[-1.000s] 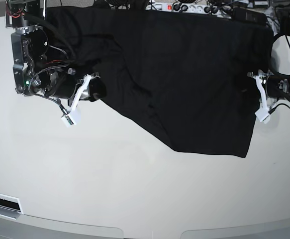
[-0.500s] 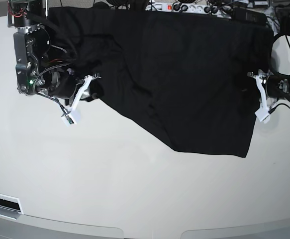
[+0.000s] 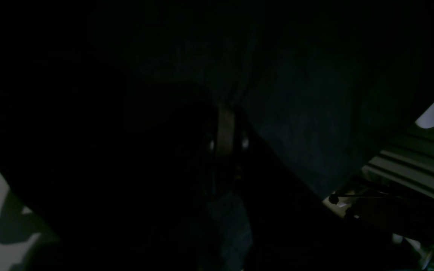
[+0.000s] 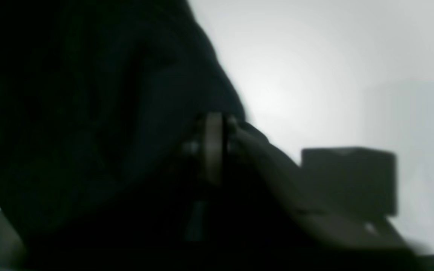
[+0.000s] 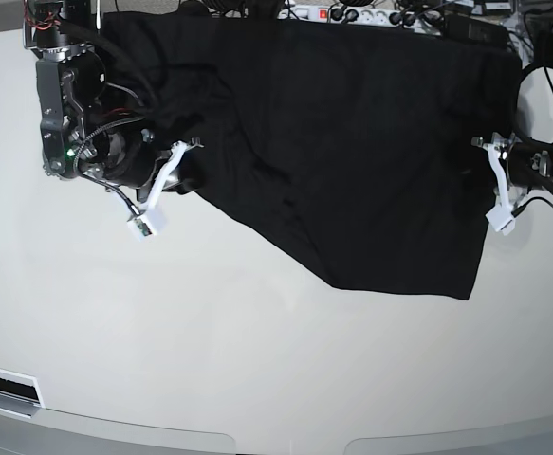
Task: Layout the t-shirt on the table in an organized manner, then fold the t-shirt properly
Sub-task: 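Lower the folded edge onto the shirt with the right gripper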
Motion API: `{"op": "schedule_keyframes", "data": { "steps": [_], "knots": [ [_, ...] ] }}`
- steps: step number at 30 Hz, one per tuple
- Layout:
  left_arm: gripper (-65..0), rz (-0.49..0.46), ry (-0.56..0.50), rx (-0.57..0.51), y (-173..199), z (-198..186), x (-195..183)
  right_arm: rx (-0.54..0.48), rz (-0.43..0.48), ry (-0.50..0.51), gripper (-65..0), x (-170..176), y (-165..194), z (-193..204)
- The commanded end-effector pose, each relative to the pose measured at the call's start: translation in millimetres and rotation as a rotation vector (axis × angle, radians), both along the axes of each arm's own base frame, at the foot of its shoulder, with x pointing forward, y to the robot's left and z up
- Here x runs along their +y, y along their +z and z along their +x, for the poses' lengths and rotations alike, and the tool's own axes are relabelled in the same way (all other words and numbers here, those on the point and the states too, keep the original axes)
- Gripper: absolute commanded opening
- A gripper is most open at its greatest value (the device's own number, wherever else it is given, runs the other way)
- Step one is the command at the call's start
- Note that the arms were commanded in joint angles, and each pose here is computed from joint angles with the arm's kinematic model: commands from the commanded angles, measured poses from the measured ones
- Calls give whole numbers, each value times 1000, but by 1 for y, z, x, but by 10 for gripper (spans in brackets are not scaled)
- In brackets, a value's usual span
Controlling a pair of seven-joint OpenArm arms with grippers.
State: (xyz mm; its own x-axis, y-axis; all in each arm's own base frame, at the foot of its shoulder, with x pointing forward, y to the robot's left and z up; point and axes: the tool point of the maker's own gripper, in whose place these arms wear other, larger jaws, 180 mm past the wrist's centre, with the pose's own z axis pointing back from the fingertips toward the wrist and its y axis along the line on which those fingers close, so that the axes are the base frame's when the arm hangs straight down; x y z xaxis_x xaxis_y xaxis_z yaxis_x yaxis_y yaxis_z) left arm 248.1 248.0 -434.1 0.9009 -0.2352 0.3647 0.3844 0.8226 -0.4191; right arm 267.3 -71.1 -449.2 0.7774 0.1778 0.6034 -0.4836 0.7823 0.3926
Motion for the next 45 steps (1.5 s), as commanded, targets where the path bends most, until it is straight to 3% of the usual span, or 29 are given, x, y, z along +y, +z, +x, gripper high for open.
{"op": "schedule_keyframes", "data": {
  "steps": [1, 2, 3, 5, 10, 18, 19, 23, 27, 30, 34, 45],
  "knots": [
    [-650, 2, 3, -39, 12, 11, 6, -44, 20, -15, -386, -1, 12, 12],
    [-650, 2, 3, -39, 12, 11, 6, -43, 21, -15, -337, 0, 12, 12],
    [-650, 2, 3, -40, 12, 11, 6, -43, 21, -15, -332, 0, 12, 12],
    [-650, 2, 3, -40, 12, 11, 6, -43, 22, -15, -371, 0, 11, 12],
    [-650, 2, 3, -40, 12, 11, 6, -48, 25, -16, -650, 1, 12, 13],
    [-650, 2, 3, -40, 12, 11, 6, -67, 28, -3, -650, 2, 16, 16],
    [-650, 3, 3, -39, 12, 11, 7, -68, 26, -3, -642, 2, 16, 16],
    [-650, 2, 3, -39, 12, 11, 6, -33, -47, -94, -291, -14, 3, 19],
    [-650, 2, 3, -40, 12, 11, 6, 6, -49, -92, -282, -16, -12, 12],
    [-650, 2, 3, -40, 12, 11, 6, 22, -15, -87, -387, -12, -17, 7],
    [-650, 2, 3, -39, 12, 11, 6, -13, 3, -45, -636, -7, -9, 10],
    [-650, 2, 3, -40, 12, 11, 6, -213, -19, 9, -650, 2, 54, 41]
  ]
}}
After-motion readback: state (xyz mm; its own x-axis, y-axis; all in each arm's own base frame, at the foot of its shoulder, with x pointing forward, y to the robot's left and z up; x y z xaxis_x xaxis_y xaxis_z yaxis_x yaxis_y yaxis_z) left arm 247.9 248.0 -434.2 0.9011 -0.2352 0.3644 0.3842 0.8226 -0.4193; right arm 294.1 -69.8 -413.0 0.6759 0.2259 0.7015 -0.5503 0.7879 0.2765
